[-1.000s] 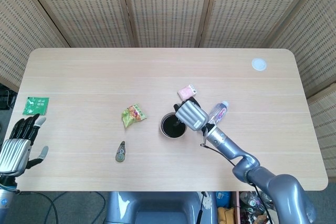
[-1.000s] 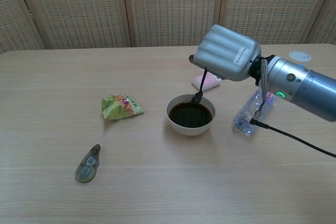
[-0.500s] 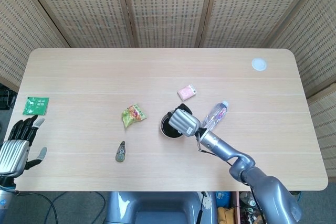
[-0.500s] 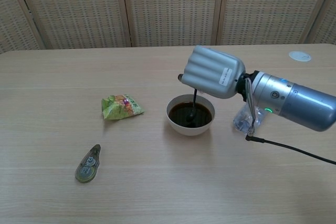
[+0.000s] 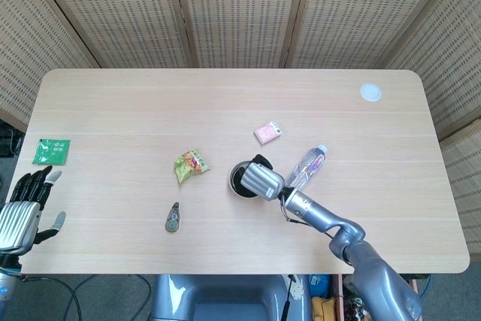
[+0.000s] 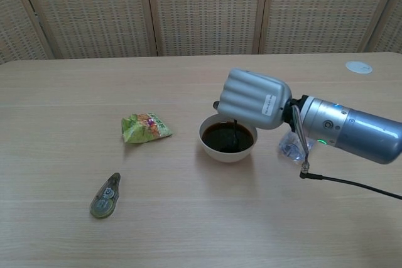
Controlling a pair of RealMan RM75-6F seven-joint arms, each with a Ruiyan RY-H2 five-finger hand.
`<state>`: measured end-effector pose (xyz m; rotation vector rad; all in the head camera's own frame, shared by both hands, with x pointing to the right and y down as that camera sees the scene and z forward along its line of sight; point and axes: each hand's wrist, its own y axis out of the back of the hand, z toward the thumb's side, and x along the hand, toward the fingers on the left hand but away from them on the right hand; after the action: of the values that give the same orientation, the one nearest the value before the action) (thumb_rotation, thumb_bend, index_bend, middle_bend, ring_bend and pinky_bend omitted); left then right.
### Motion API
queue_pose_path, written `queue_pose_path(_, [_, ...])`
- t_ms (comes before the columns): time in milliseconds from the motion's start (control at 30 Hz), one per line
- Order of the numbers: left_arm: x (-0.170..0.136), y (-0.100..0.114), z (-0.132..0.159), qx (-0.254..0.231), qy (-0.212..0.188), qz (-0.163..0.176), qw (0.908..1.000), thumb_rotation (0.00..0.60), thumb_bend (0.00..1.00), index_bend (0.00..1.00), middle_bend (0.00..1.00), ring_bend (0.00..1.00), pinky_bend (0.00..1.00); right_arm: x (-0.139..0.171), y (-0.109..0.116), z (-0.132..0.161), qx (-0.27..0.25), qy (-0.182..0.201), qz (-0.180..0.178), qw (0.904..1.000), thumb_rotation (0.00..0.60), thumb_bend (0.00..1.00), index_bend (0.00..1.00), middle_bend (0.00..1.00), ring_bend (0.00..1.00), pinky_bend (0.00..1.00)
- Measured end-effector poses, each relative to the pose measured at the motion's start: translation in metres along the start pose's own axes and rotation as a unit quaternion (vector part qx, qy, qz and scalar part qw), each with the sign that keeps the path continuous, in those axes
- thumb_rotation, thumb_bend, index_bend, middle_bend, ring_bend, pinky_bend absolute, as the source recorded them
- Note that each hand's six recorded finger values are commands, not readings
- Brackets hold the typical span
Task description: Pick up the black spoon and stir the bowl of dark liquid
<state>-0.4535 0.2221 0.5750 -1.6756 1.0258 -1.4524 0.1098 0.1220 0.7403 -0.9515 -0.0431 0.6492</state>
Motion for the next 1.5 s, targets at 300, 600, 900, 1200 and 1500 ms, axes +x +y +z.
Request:
queue_pose_path(300, [0.001,-0.001,0.002,0.001,0.000,-0.001,1.0000,0.600,0.41,0.00,0.00,0.00,0.00,0.002,-0.009,-0.007,0.006,0.005,0.012,0.9999,0.600,0.69,0.72,0.90,0.92,0.99])
queue_pose_path(600, [0.001,-0.001,0.000,0.001,0.006,-0.001,1.0000,0.600,0.41,0.00,0.00,0.00,0.00,-0.007,-0.012,-0.009,0.009,0.007,0.021,0.9997,0.600,0.69,0.72,0.90,0.92,0.99])
queue_pose_path(900, [-0.001,-0.003,-0.005,0.001,0.014,-0.005,0.9999,0.600,0.41,0.00,0.00,0.00,0.00,-0.021,-0.008,-0.006,0.004,0.009,0.023,0.9997,0.600,0.69,0.72,0.90,0.92,0.99])
queue_pose_path(1200, [-0.001,-0.005,-0.005,-0.001,0.012,-0.006,0.9999,0.600,0.41,0.00,0.00,0.00,0.00,-0.023,0.007,0.011,-0.016,0.023,-0.003,0.9996,0.600,0.70,0.73,0.91,0.92,0.99])
queue_pose_path(1500, [0.001,-0.006,-0.002,-0.002,0.008,-0.006,1.0000,0.600,0.41,0.00,0.00,0.00,0.00,-0.015,0.008,0.012,-0.023,0.028,-0.013,0.9992,0.600,0.70,0.73,0.91,0.92,0.99])
